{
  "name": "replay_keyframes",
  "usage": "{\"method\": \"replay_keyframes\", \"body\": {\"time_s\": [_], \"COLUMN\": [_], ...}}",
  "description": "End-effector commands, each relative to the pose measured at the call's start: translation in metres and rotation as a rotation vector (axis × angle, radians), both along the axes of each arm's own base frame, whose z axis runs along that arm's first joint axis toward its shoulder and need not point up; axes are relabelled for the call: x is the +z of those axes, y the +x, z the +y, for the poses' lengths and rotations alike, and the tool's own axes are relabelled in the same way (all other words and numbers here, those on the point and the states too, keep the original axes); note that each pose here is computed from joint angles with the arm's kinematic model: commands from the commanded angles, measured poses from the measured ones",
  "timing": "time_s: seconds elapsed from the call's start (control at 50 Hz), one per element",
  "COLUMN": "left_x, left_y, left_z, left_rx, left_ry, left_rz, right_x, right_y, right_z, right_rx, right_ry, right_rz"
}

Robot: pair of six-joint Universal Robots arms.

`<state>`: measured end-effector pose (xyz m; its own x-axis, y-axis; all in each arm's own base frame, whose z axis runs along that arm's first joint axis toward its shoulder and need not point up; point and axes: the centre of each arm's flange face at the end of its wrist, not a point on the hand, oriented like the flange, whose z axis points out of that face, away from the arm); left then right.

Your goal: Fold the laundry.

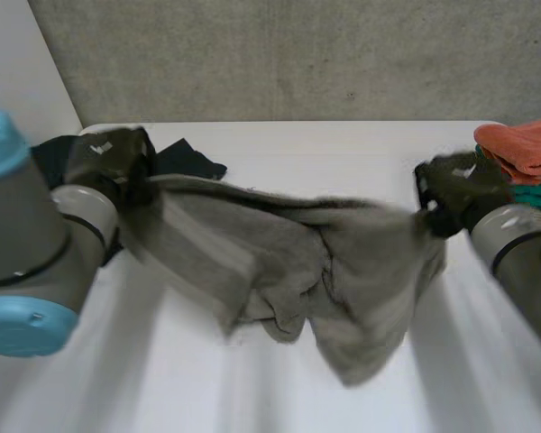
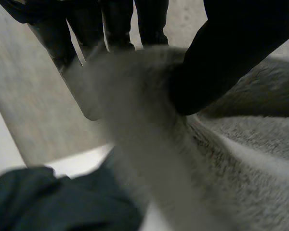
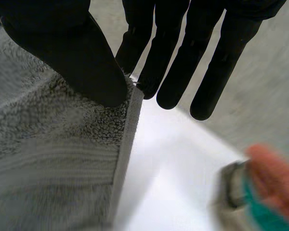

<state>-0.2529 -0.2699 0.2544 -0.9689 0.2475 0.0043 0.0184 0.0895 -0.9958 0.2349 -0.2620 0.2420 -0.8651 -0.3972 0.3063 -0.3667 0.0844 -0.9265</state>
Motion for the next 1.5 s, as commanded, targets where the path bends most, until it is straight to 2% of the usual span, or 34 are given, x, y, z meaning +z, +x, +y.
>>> {"method": "replay_keyframes", "body": {"time_s": [0.02, 0.08, 0.18, 0.26, 0.4, 0.5, 0.58, 0.68, 0.76, 1.0, 1.06, 1.1, 1.16, 1.24, 1.26, 1.28, 1.34, 1.38, 1.44, 1.5], "left_x": [0.003, -0.021, -0.054, -0.059, -0.053, -0.048, -0.046, -0.049, -0.050, -0.055, -0.055, -0.054, -0.033, 0.037, 0.053, 0.088, 0.130, 0.160, 0.174, 0.166], "left_y": [0.000, -0.003, -0.015, -0.019, -0.015, -0.012, -0.011, -0.009, -0.008, 0.006, 0.008, 0.005, -0.006, -0.016, -0.016, -0.011, -0.001, 0.005, 0.009, 0.008], "left_z": [0.004, 0.007, 0.008, 0.012, 0.015, 0.017, 0.019, 0.021, 0.021, 0.007, -0.006, -0.019, -0.055, -0.101, -0.107, -0.116, -0.124, -0.125, -0.125, -0.126], "left_rx": [-0.077, -0.113, -0.148, -0.162, -0.157, -0.152, -0.150, -0.150, -0.149, -0.098, -0.080, -0.075, -0.091, -0.102, -0.098, -0.075, -0.032, 0.004, 0.018, 0.012], "left_ry": [-0.030, 0.031, 0.101, 0.108, 0.097, 0.085, 0.079, 0.087, 0.093, 0.108, 0.075, 0.035, -0.118, -0.421, -0.488, -0.622, -0.799, -0.953, -1.046, -1.014], "left_rz": [-0.093, -0.108, -0.136, -0.140, -0.135, -0.129, -0.127, -0.129, -0.131, -0.137, -0.132, -0.119, -0.070, -0.020, -0.018, -0.016, 0.014, 0.047, 0.066, 0.057], "right_x": [0.022, 0.000, -0.063, -0.068, -0.060, -0.046, -0.039, -0.038, -0.055, -0.082, -0.067, -0.045, -0.011, 0.044, 0.069, 0.082, 0.123, 0.134, 0.136, 0.126], "right_y": [-0.004, 0.001, 0.007, 0.000, -0.003, -0.028, -0.038, -0.042, -0.040, -0.029, -0.027, -0.025, -0.025, -0.016, -0.008, -0.005, 0.003, 0.002, 0.003, 0.003], "right_z": [0.000, 0.004, 0.005, 0.009, 0.003, -0.020, -0.032, -0.030, -0.031, -0.053, -0.071, -0.091, -0.112, -0.138, -0.142, -0.142, -0.136, -0.134, -0.132, -0.132], "right_rx": [0.099, 0.149, 0.185, 0.166, 0.137, -0.001, -0.045, -0.045, -0.017, 0.026, 0.028, 0.030, 0.016, 0.007, 0.007, 0.004, -0.008, -0.024, -0.021, -0.019], "right_ry": [-0.084, 0.015, 0.272, 0.358, 0.341, 0.346, 0.345, 0.421, 0.522, 0.562, 0.446, 0.293, 0.100, -0.266, -0.433, -0.516, -0.795, -0.889, -0.922, -0.869], "right_rz": [0.136, 0.110, 0.107, 0.122, 0.085, -0.038, -0.093, -0.079, -0.059, -0.068, -0.080, -0.085, -0.093, -0.105, -0.114, -0.117, -0.122, -0.123, -0.125, -0.111]}}
